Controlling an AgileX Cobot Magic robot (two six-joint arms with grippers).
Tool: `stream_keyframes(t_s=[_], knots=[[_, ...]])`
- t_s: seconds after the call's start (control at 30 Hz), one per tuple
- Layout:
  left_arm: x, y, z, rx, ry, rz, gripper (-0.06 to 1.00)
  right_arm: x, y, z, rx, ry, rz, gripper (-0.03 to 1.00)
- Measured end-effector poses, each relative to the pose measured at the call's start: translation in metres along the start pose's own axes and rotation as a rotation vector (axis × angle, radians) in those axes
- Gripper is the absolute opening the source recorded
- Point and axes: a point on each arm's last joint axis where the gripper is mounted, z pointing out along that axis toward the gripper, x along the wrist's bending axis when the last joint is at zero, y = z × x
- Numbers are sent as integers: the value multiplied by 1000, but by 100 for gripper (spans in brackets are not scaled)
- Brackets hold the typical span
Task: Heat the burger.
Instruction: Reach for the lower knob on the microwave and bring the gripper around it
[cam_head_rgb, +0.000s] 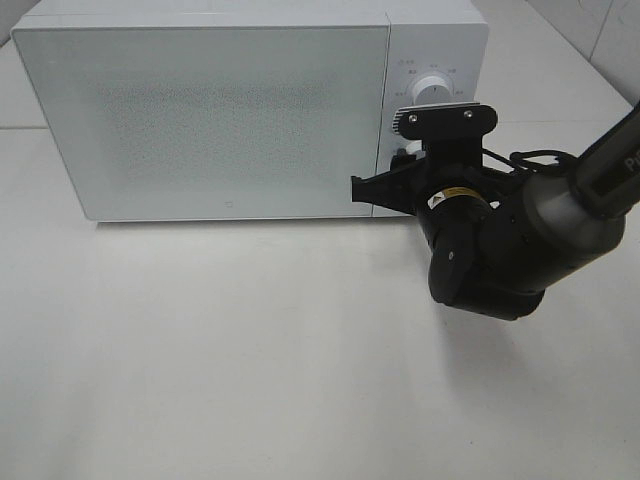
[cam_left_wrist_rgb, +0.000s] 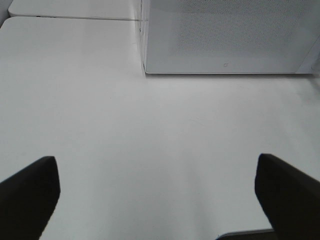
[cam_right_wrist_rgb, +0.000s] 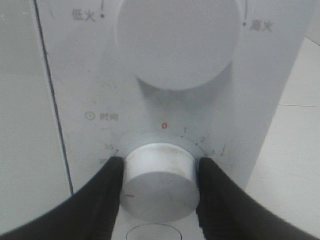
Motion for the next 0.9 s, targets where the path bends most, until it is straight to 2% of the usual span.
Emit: stream_keyframes(t_s=[0.3,0.43,0.47,0.57,0.63,0.67,0.73,0.83,0.9], knots=[[0,0,0,0,0,0,98,0,-1,0,-14,6,82,43],[0,0,0,0,0,0,98,0,-1,0,-19,18,162,43],[0,0,0,0,0,0,98,-1,-1,0,-18,21,221,43],[0,0,0,0,0,0,98,0,-1,0,-17,27,257,43],[0,0,0,0,0,0,98,0,-1,0,-16,34,428,44],[0,0,0,0,0,0,98,0,-1,0,-16,34,428,44],[0,0,0,0,0,0,98,0,-1,0,-14,37,560,44],[0,0,0,0,0,0,98,0,-2,-1,-12,37,604,44],[0,0,0,0,0,0,98,0,-2,-1,-8,44,721,44]])
